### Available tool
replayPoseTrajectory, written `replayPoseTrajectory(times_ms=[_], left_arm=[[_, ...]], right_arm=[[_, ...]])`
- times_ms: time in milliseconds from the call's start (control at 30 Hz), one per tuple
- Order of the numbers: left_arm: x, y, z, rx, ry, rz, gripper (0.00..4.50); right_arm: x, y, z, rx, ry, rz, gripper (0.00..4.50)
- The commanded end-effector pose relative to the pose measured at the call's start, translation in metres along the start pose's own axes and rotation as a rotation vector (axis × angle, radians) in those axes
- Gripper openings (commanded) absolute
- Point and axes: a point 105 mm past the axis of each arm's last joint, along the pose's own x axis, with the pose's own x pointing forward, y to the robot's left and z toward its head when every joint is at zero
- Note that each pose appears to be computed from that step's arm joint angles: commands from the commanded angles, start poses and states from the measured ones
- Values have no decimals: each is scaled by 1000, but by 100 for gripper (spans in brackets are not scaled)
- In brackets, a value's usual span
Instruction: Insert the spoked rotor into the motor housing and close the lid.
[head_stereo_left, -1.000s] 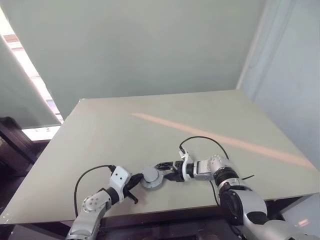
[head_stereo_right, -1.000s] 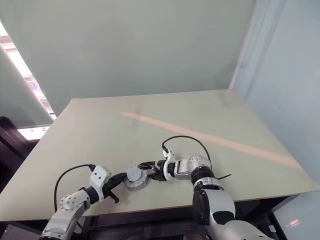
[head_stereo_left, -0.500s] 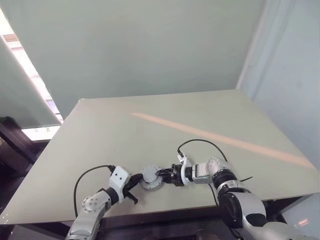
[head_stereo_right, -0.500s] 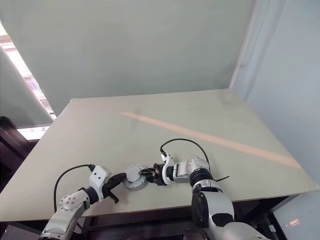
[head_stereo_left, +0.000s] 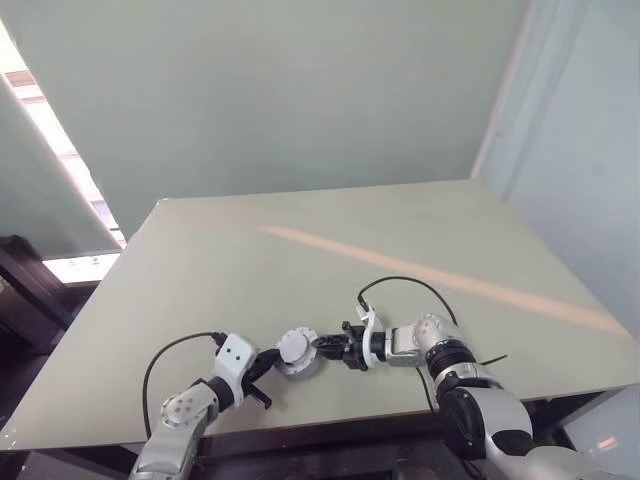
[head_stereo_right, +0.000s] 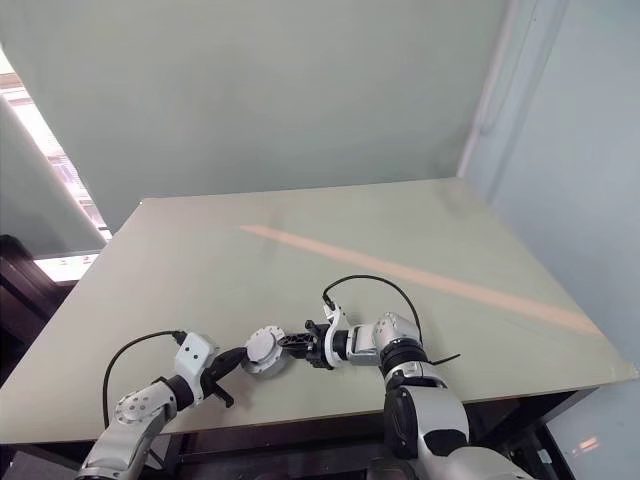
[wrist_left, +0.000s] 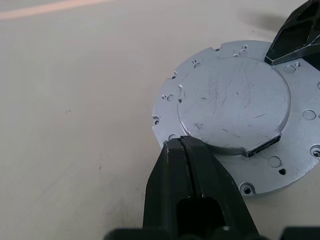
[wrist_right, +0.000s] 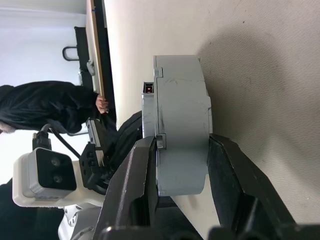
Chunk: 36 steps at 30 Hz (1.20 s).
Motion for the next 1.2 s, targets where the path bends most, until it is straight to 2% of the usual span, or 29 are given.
replayPoseTrajectory(times_ms=[33, 100, 200, 400, 533, 767, 967, 1200], left_arm=[[6, -18, -1, -19, 7, -67, 0], [5, -17, -7, -20, 61, -87, 18], [0, -13, -5, -69, 70, -74, 90], [-21, 18, 11, -149, 15, 25, 302], [-38, 48, 28, -236, -110, 178, 443], [-61, 58, 41, -552, -261, 262, 450], [-67, 53, 42, -800, -345, 274, 450], [-65, 40, 34, -912, -337, 264, 450]], right_arm=[[8, 2, -7, -16, 30, -19, 120], [8, 1, -7, -17, 29, -22, 120], [8, 0, -7, -19, 26, -27, 120], [7, -2, -6, -17, 21, -35, 120], [6, -3, -6, -9, 18, -30, 120], [9, 6, -6, 55, -10, 68, 120], [9, 25, -1, 127, -65, 219, 120], [7, 55, 8, 145, -102, 367, 120]])
